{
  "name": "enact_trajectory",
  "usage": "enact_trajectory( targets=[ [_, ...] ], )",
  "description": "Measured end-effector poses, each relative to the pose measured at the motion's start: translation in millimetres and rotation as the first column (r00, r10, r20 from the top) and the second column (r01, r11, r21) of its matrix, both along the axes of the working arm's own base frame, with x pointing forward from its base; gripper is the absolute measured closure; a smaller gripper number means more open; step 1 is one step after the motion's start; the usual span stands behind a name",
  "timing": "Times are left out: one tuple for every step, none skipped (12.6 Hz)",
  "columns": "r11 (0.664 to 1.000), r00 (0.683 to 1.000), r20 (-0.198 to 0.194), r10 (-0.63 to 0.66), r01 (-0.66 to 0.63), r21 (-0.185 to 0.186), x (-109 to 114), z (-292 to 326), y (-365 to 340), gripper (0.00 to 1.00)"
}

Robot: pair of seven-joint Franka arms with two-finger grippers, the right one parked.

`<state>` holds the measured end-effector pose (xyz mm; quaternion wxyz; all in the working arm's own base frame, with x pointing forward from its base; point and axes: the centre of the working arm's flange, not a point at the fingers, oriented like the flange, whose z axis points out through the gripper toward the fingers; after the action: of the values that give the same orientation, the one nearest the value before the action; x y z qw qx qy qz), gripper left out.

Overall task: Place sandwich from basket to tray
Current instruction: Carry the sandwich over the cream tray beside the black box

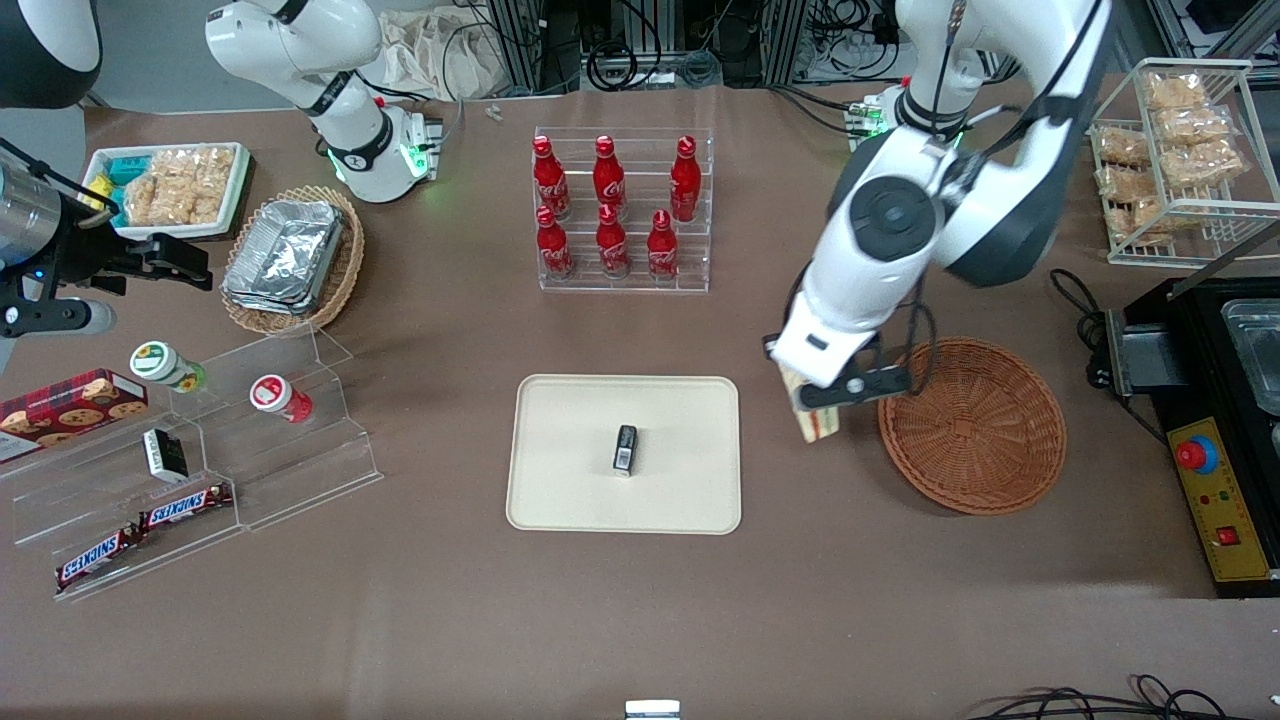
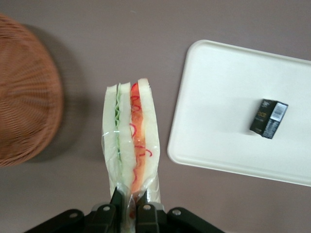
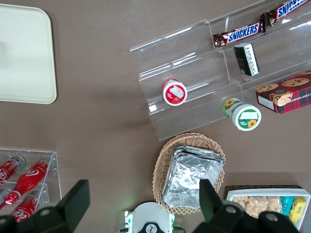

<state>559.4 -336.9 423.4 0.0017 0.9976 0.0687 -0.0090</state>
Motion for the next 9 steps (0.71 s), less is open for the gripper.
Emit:
enact_trajectory(
  targets=[
    [1.0, 1.0, 0.0, -0.021, 0.021, -0.006, 3, -18, -14, 0.86],
    [0.999, 0.999, 0.001, -0.04, 0.04, -0.011, 6, -35, -26, 0.86],
    [0.998, 0.998, 0.013, -0.058, 0.058, -0.016, 9, -48, -36, 0.86],
    [0.997, 0.997, 0.024, -0.073, 0.073, -0.022, 10, -60, -45, 0.86],
    [0.996, 0.996, 0.031, -0.085, 0.086, -0.029, 10, -71, -53, 0.86],
    [0.995, 0.995, 0.035, -0.095, 0.096, -0.035, 9, -82, -60, 0.86],
    [0.994, 0.994, 0.037, -0.102, 0.103, -0.042, 8, -93, -66, 0.86],
    [0.993, 0.994, 0.033, -0.105, 0.107, -0.045, 8, -105, -70, 0.86],
    [0.993, 0.994, 0.023, -0.109, 0.11, -0.045, 8, -118, -72, 0.86]
  ],
)
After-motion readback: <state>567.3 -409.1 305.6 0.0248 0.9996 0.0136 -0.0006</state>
